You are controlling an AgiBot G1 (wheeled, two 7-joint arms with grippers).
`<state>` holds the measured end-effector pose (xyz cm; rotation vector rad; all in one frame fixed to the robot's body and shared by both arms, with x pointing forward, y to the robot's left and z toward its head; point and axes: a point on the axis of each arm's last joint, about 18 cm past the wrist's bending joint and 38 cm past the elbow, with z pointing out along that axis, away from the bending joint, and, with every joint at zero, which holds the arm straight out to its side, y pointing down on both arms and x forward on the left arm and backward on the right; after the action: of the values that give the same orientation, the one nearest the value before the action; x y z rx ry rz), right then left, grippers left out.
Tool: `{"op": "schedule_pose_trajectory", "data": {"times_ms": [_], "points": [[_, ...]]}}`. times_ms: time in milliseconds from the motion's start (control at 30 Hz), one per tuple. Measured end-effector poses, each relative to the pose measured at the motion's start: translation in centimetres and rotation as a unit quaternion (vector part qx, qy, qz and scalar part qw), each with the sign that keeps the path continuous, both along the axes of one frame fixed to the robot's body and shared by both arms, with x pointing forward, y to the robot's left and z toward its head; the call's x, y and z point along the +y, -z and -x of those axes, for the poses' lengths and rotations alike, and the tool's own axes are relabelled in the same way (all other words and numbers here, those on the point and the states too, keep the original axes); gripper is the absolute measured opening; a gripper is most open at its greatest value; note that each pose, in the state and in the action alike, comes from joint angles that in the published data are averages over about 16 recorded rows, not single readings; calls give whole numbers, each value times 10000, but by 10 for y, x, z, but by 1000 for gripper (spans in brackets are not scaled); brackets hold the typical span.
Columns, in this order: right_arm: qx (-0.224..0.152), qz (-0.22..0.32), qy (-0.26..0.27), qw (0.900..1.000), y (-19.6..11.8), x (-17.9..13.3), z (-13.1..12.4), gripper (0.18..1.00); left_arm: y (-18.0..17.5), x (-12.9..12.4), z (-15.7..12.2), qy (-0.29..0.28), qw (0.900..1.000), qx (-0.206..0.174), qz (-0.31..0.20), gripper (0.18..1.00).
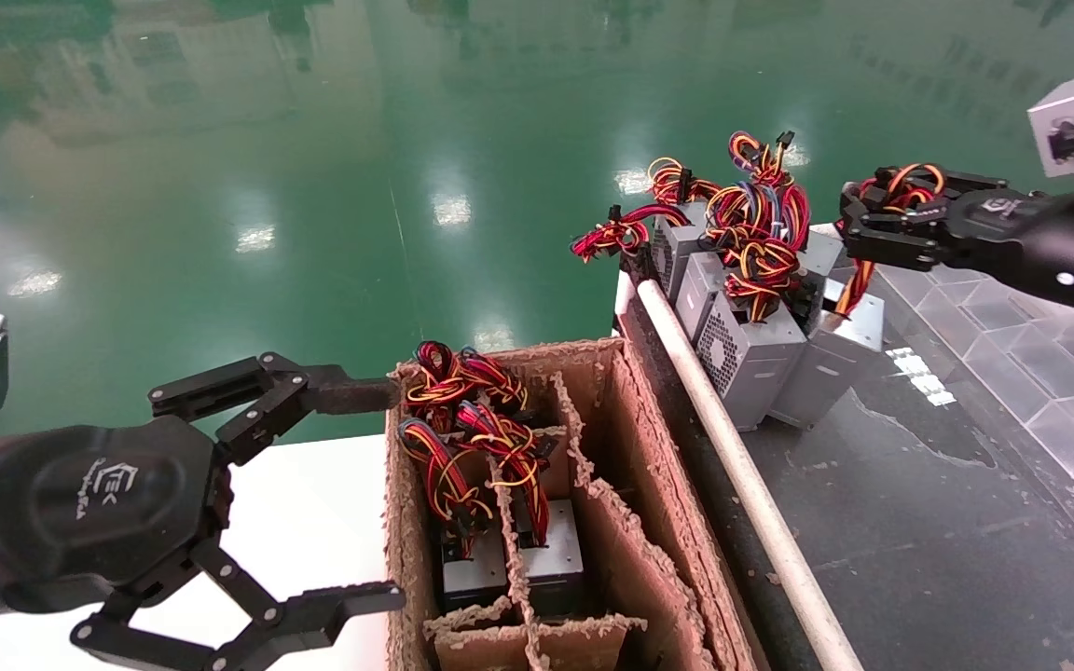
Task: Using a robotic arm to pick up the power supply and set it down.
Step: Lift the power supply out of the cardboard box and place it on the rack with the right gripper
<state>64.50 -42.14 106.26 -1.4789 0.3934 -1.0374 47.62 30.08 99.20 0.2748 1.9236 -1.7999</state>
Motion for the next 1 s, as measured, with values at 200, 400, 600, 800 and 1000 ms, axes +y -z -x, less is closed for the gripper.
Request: {"op": "schedule_pose_trajectory", "data": {"times_ms": [200, 400, 600, 800, 1000], "points": [[71, 54, 53, 9999, -3, 10, -11, 191, 0, 0, 0, 0, 10000, 0, 0, 1001], [181, 113, 98, 9997, -2, 17, -20, 191, 0, 0, 0, 0, 10000, 0, 0, 1001], [275, 136, 139, 9994, 0, 20, -24, 191, 0, 0, 0, 0, 10000, 0, 0, 1001], [296, 107, 148, 9994, 0, 21, -25, 191, 0, 0, 0, 0, 10000, 0, 0, 1001], [272, 78, 119, 9995, -1, 21, -24, 201, 0, 0, 0, 0, 10000, 0, 0, 1001]]}}
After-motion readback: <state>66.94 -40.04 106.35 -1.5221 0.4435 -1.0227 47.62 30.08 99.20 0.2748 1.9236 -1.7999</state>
